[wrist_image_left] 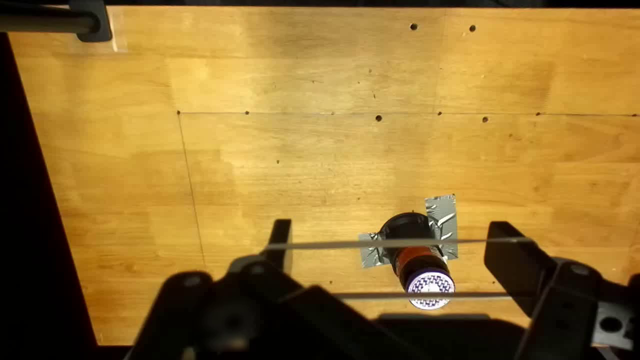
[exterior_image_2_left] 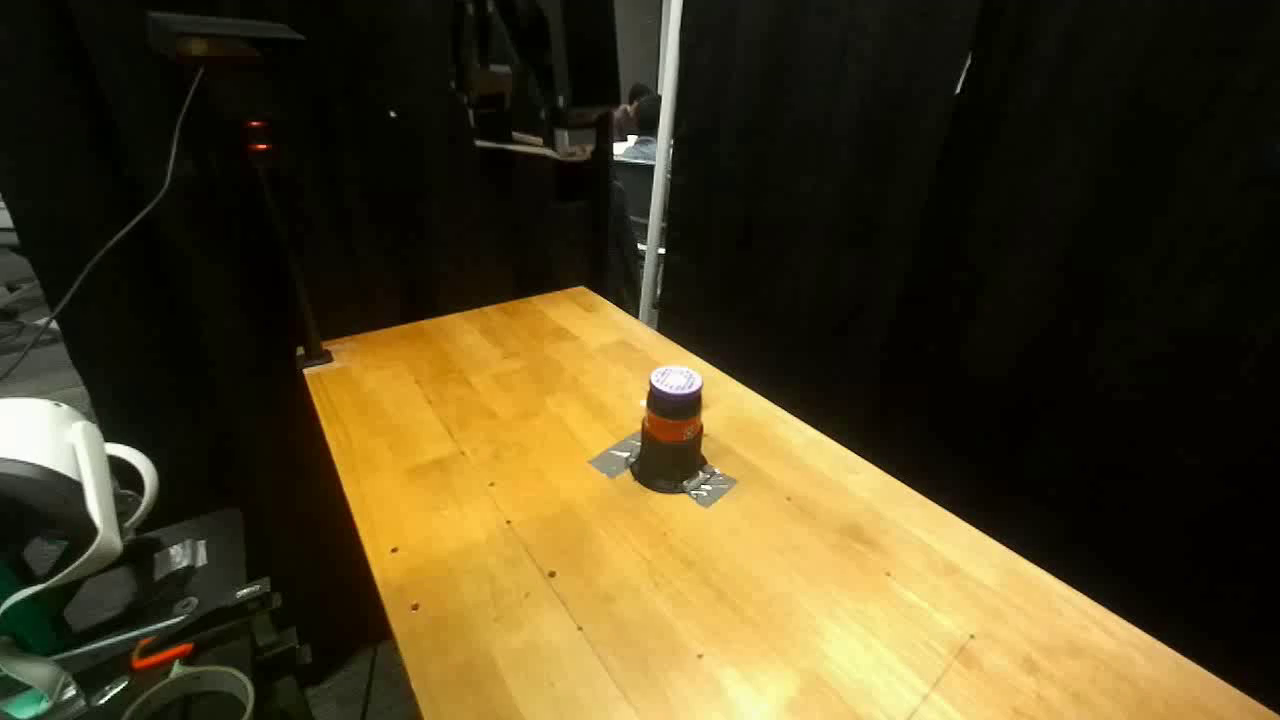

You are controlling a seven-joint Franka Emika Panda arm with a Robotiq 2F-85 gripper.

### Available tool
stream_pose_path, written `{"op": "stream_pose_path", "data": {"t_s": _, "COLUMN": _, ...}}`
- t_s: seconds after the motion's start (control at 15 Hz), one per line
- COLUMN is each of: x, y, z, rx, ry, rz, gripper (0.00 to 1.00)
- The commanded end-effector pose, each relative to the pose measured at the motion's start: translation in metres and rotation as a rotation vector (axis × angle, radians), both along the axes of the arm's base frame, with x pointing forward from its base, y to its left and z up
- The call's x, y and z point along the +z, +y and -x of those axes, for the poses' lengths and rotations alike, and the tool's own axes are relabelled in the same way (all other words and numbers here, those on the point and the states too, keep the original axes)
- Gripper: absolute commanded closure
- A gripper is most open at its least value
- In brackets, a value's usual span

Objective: Put the band over the bottom of the brown coffee cup

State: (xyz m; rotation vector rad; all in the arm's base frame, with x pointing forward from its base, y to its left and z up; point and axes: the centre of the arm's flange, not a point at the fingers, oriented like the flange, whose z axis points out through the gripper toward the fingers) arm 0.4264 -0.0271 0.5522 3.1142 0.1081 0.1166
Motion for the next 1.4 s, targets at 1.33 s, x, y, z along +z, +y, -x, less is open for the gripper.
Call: {"op": "stream_pose_path", "data": {"t_s": 1.33, "x": -0.184, "y": 0.094, "z": -0.235, "rx": 0.152, "ry": 0.015, "rz": -0.037, "gripper": 0.0}}
